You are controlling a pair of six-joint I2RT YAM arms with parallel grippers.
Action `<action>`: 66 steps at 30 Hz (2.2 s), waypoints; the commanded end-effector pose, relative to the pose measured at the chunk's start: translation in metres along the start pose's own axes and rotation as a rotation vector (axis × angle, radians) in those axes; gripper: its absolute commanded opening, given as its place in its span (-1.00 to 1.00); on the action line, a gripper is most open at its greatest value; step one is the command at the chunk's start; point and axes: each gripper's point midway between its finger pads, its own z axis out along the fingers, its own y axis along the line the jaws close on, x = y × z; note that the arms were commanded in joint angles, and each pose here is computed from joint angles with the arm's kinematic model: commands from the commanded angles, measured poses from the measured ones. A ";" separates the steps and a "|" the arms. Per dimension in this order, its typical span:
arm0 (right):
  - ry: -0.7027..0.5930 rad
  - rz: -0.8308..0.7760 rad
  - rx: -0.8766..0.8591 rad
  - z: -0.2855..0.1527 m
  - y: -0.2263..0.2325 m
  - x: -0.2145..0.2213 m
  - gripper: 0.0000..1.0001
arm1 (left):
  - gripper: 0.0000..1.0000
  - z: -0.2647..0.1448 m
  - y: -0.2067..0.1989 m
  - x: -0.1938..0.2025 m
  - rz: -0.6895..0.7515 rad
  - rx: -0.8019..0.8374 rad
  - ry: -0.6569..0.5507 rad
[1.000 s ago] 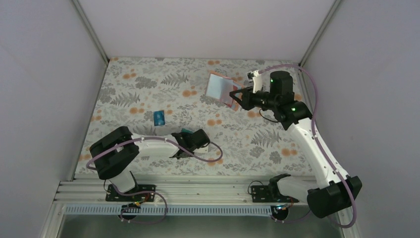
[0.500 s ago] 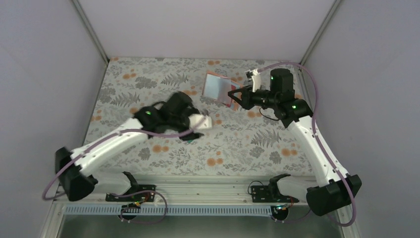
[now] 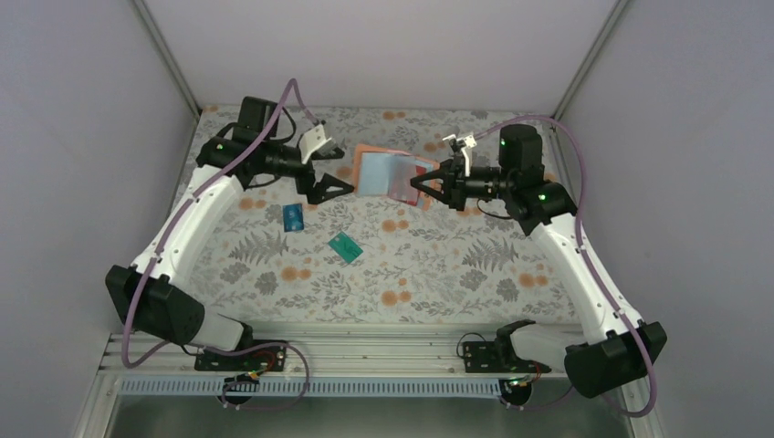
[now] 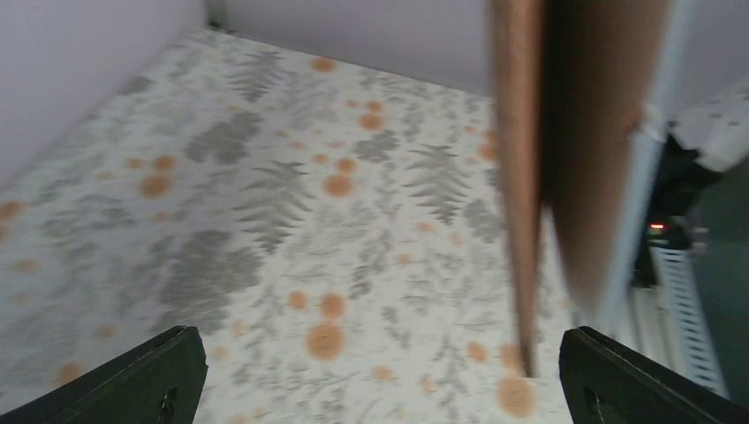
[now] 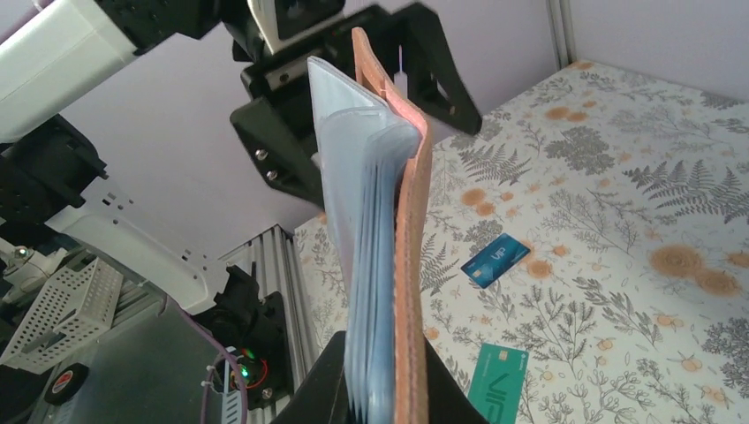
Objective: Take the credit cards out of the card holder
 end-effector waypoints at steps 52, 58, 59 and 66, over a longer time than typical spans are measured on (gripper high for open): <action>-0.139 -0.225 0.050 -0.002 -0.026 -0.004 0.06 | -0.95 0.004 -0.071 -0.024 0.072 0.238 -0.094; -0.118 -0.247 0.001 0.014 -0.018 -0.007 0.07 | -0.95 0.006 -0.073 -0.022 0.070 0.250 -0.090; -0.117 -0.251 -0.003 0.015 -0.016 -0.007 0.02 | -0.95 0.006 -0.074 -0.021 0.071 0.251 -0.089; -0.121 -0.272 -0.043 0.032 0.000 -0.011 -0.09 | -0.95 0.008 -0.074 -0.020 0.067 0.257 -0.088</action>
